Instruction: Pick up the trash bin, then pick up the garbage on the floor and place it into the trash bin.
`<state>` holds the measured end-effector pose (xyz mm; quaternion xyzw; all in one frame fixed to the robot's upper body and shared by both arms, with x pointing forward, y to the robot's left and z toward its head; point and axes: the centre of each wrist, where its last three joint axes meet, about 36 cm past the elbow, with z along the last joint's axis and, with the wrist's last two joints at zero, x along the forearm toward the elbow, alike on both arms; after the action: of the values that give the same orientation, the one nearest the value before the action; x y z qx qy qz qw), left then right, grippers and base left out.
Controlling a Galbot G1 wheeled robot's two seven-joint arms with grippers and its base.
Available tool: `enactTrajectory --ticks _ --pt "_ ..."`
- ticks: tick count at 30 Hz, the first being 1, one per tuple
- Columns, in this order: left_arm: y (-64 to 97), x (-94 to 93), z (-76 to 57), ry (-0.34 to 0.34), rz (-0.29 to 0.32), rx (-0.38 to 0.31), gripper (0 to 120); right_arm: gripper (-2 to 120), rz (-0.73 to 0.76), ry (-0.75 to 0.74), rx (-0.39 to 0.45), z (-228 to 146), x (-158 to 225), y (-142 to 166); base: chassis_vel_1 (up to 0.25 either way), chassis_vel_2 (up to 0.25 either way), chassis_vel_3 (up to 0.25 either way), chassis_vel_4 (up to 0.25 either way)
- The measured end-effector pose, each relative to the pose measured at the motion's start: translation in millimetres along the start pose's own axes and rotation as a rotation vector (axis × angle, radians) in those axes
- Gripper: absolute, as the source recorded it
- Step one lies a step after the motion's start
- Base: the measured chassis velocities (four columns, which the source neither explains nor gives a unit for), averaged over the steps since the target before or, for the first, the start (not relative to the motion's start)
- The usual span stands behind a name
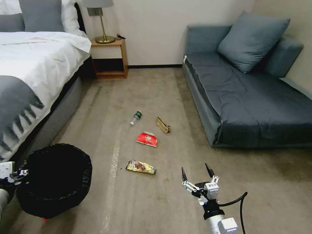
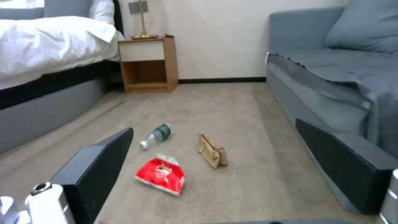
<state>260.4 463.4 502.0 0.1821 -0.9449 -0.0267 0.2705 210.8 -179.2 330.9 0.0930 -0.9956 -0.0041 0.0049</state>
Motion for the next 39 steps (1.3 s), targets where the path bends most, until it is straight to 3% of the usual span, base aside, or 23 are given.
enactTrajectory --ticks 10,19,27,39 --pt "2.5 -3.2 1.7 0.007 0.001 0.003 6 100 -0.03 0.028 0.014 5.3 2.2 7.6 -0.205 0.217 0.209 -0.204" --pt "4.5 -5.8 5.1 0.018 0.001 0.01 6 100 -0.232 0.16 0.059 8.5 4.4 15.3 -0.109 0.11 0.104 -0.094" --pt "0.8 -5.7 13.1 0.043 0.007 -0.002 6 100 -0.5 0.369 0.15 7.1 -45.1 -6.8 0.0 0.0 0.0 0.0" --pt "-10.5 2.9 22.2 0.057 0.01 -0.038 6 100 -0.723 0.537 0.183 79.6 -121.6 -11.3 0.0 0.0 0.0 0.0"
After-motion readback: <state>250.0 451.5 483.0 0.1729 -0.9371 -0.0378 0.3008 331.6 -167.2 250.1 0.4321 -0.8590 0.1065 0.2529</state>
